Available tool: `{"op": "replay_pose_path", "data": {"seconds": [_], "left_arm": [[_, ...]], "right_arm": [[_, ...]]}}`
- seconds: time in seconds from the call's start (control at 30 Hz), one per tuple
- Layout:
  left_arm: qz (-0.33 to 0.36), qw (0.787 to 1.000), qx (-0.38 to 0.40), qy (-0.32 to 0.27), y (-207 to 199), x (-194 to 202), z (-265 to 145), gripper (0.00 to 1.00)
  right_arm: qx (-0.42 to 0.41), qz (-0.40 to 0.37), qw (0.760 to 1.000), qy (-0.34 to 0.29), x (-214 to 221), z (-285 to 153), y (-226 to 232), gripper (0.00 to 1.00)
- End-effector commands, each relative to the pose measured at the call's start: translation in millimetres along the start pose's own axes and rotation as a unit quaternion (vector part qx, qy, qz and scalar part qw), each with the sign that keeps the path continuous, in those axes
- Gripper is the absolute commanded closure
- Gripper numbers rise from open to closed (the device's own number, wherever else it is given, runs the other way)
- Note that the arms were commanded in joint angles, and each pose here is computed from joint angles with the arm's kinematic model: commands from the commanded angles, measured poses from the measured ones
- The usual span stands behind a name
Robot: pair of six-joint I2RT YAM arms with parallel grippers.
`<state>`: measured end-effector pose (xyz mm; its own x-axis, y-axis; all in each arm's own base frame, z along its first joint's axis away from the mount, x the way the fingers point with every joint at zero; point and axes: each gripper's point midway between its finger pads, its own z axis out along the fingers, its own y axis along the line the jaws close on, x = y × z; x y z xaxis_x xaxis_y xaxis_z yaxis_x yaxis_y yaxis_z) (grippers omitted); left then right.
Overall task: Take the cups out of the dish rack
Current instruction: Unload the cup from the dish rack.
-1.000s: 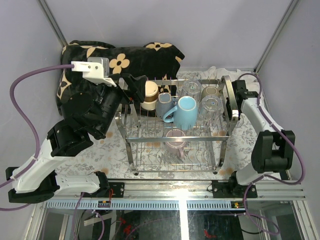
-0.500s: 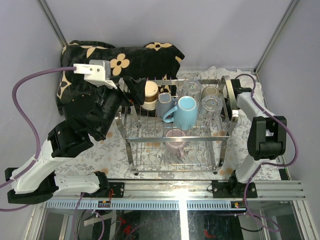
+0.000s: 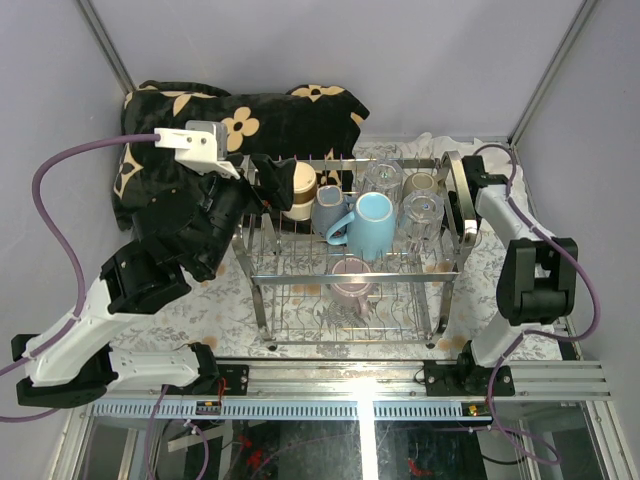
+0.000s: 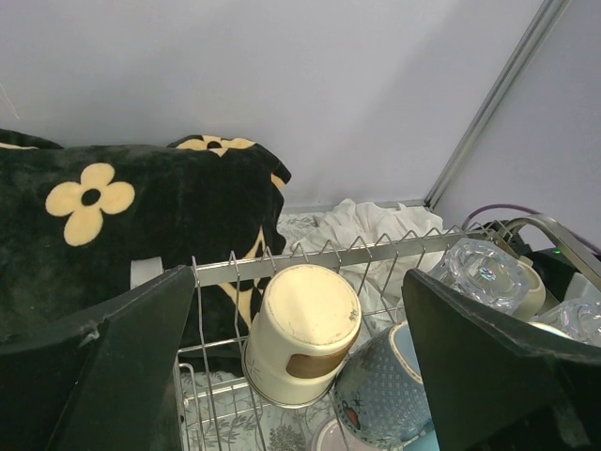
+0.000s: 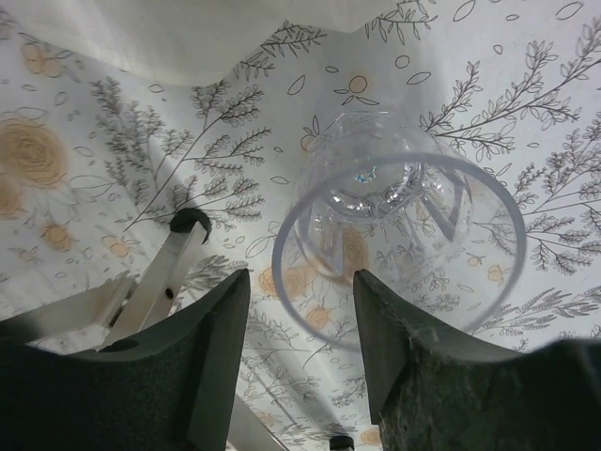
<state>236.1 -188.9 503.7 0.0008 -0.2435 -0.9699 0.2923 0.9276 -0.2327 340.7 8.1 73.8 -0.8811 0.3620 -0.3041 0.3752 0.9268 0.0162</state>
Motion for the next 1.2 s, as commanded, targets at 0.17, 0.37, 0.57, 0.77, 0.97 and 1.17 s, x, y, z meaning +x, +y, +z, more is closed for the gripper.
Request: {"op": "replay_pose_path", "data": {"seconds": [0.17, 0.37, 0.57, 0.77, 0.97, 1.17], "left_arm": [[-0.022, 1.0, 0.0, 0.004, -3.5, -2.7, 2.1, 0.08], [-0.014, 0.999, 0.008, 0.031, -7.8, 9.8, 2.0, 0.08], [-0.005, 0.998, -0.002, 0.064, -3.7, 32.9, 0.1, 0.08], [0.019, 0.995, 0.002, 0.096, -5.7, 66.6, 2.8, 0.08], [0.043, 0.995, 0.008, 0.089, -4.7, 75.7, 5.4, 0.09], [0.052, 0.994, -0.001, 0.093, -3.7, 83.8, 9.0, 0.09]], "right_arm": [[-0.064, 0.04, 0.978, -0.193, -61.1, -136.4, 2.9, 0.4], [-0.09, 0.054, 0.955, -0.277, -68.2, -209.7, -7.4, 0.37], [-0.157, 0.064, 0.924, -0.342, -62.0, -273.0, -4.0, 0.35], [-0.217, 0.056, 0.898, -0.377, -51.7, -314.0, 3.4, 0.31], [-0.245, 0.046, 0.894, -0.372, -39.3, -319.8, 8.9, 0.31], [-0.248, 0.042, 0.894, -0.37, -33.1, -319.6, 7.9, 0.3]]}}
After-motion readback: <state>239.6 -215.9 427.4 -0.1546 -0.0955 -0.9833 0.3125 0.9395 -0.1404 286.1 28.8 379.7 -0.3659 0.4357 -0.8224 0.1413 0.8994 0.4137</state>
